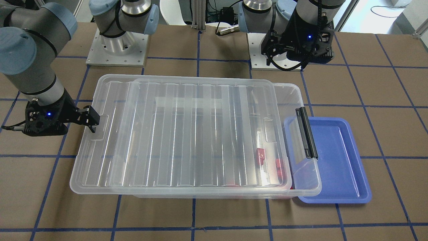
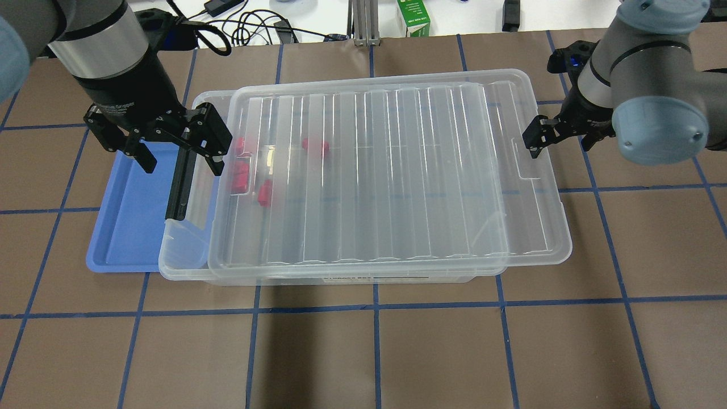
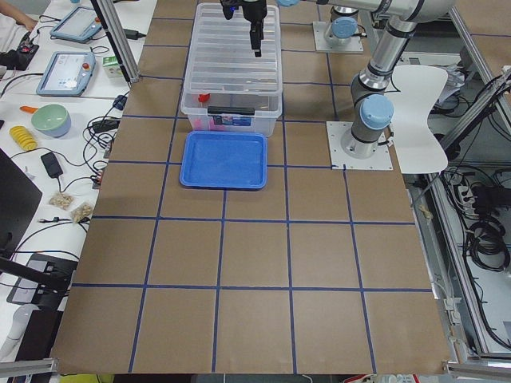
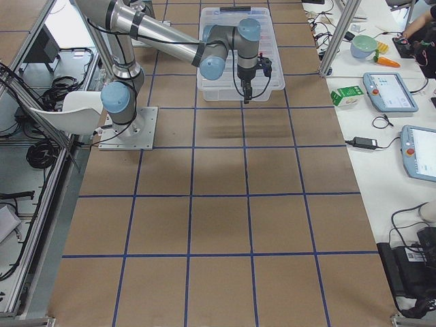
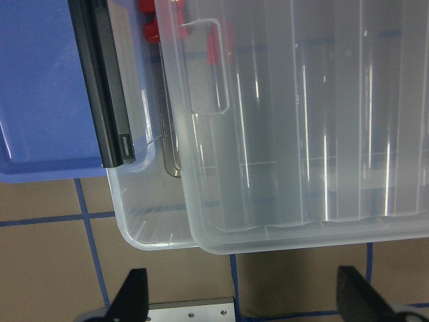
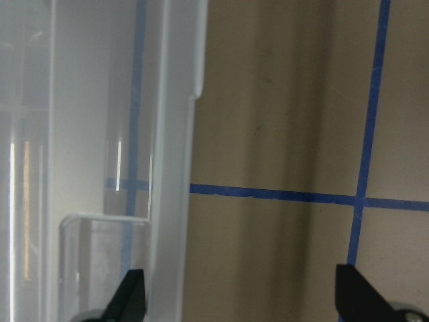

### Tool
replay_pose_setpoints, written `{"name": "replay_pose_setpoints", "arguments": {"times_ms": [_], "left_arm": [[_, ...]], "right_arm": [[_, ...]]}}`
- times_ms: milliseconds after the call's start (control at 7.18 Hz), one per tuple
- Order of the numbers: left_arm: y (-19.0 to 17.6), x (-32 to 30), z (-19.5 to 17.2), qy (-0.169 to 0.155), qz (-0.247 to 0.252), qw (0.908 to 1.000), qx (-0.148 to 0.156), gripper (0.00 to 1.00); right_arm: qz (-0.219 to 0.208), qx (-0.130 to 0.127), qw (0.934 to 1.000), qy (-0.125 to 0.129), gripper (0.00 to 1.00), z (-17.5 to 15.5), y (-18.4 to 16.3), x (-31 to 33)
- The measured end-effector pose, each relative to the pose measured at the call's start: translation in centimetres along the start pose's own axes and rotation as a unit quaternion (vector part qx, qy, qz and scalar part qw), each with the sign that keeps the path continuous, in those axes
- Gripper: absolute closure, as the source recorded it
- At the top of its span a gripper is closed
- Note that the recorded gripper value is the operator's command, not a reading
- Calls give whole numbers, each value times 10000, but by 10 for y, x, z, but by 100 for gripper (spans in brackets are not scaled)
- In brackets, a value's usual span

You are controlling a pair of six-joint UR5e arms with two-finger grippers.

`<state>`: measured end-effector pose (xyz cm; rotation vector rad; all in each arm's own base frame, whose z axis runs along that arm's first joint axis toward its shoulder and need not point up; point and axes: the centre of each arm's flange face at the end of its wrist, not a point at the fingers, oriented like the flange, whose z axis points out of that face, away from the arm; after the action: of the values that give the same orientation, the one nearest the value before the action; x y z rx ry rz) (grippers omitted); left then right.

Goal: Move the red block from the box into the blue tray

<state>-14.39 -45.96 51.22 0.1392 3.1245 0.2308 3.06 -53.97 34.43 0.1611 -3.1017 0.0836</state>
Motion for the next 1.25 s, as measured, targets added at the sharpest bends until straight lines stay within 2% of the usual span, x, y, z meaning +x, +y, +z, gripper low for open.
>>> {"name": "replay_pose_setpoints", "arguments": {"times_ms": [836, 1254], "left_arm": [[-8, -7, 6, 20, -89, 9999, -46, 0], [-38, -26, 25, 36, -221, 9997, -66, 0]], "right_arm": [[-571, -44, 9983, 93, 0, 0, 11, 86], [-760, -46, 9970, 108, 0, -1, 18, 118]]}}
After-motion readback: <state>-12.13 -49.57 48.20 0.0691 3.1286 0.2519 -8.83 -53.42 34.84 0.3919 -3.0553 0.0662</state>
